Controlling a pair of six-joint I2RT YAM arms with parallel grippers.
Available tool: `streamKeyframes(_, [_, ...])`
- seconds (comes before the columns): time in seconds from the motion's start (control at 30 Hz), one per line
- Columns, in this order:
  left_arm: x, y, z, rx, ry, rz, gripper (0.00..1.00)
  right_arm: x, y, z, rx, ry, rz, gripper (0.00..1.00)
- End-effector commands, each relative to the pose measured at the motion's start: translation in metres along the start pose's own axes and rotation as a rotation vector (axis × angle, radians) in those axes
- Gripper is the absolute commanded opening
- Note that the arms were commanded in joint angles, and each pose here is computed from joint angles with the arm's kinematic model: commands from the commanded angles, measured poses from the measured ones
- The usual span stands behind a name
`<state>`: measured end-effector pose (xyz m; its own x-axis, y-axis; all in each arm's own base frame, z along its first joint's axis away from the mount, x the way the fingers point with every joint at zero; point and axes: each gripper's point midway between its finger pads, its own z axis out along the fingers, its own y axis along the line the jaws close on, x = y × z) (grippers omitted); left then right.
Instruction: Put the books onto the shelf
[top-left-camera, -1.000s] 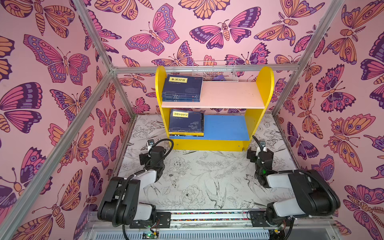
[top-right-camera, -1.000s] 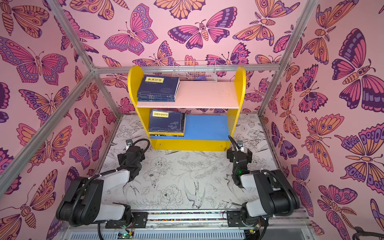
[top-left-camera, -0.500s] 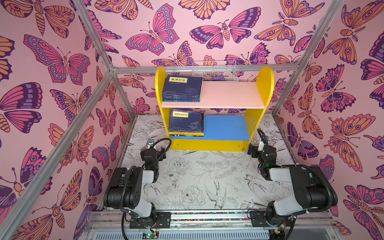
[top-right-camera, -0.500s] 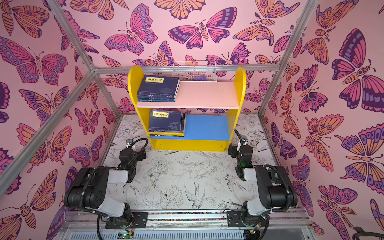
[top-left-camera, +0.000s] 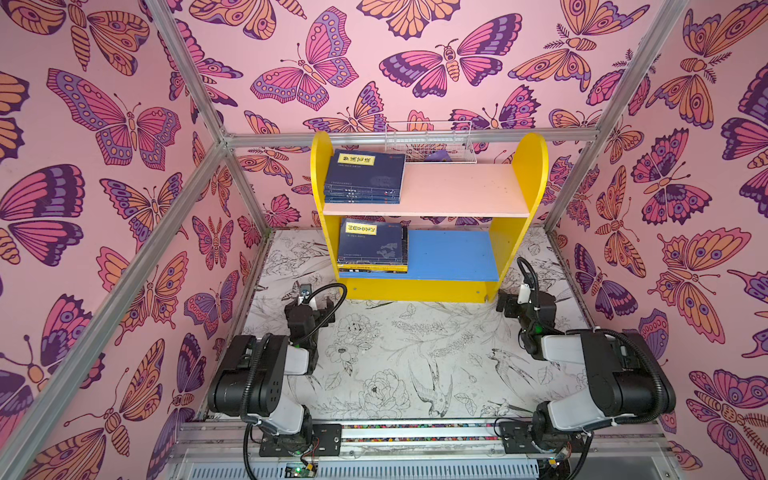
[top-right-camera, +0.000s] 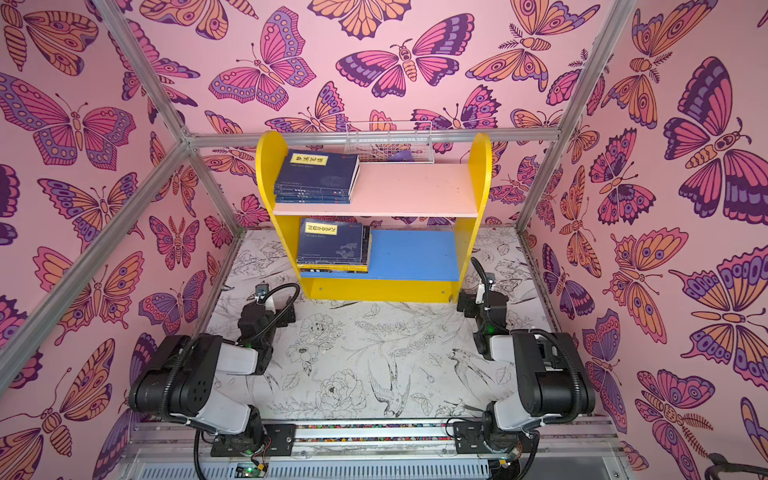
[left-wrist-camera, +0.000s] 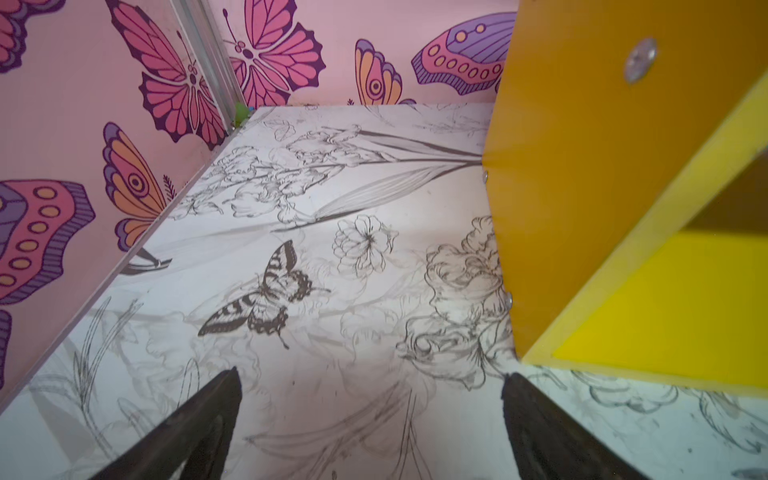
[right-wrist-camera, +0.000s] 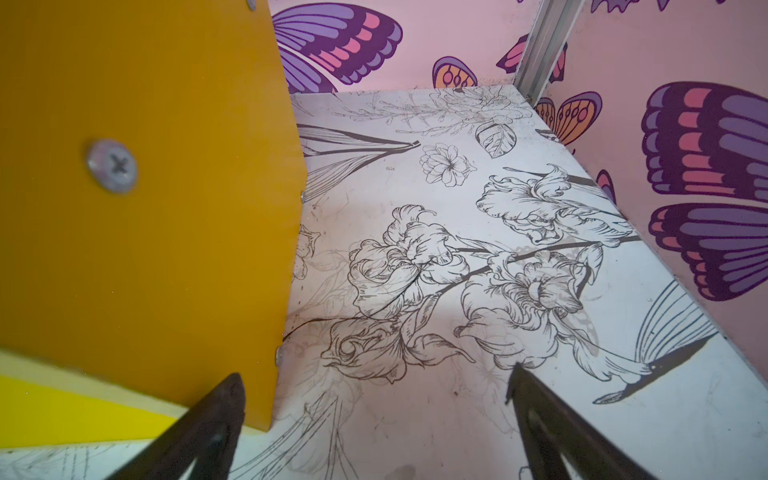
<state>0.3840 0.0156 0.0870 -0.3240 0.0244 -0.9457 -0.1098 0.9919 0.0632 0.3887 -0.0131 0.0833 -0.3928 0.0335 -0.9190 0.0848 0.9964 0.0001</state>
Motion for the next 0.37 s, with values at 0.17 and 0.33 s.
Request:
streamKeyframes(0.17, [-0.0059, -0.0037, 0.0072, 0.018, 0.011, 0.007, 0.99, -0.012, 0.002, 0.0016, -0.018, -0.028, 0.024, 1.0])
streamKeyframes(0.33, [-0.0048, -0.0032, 0.0081, 0.037, 0.022, -0.01, 0.99, -0.0121, 0.0023, 0.0014, -0.02, -0.028, 0.024, 1.0])
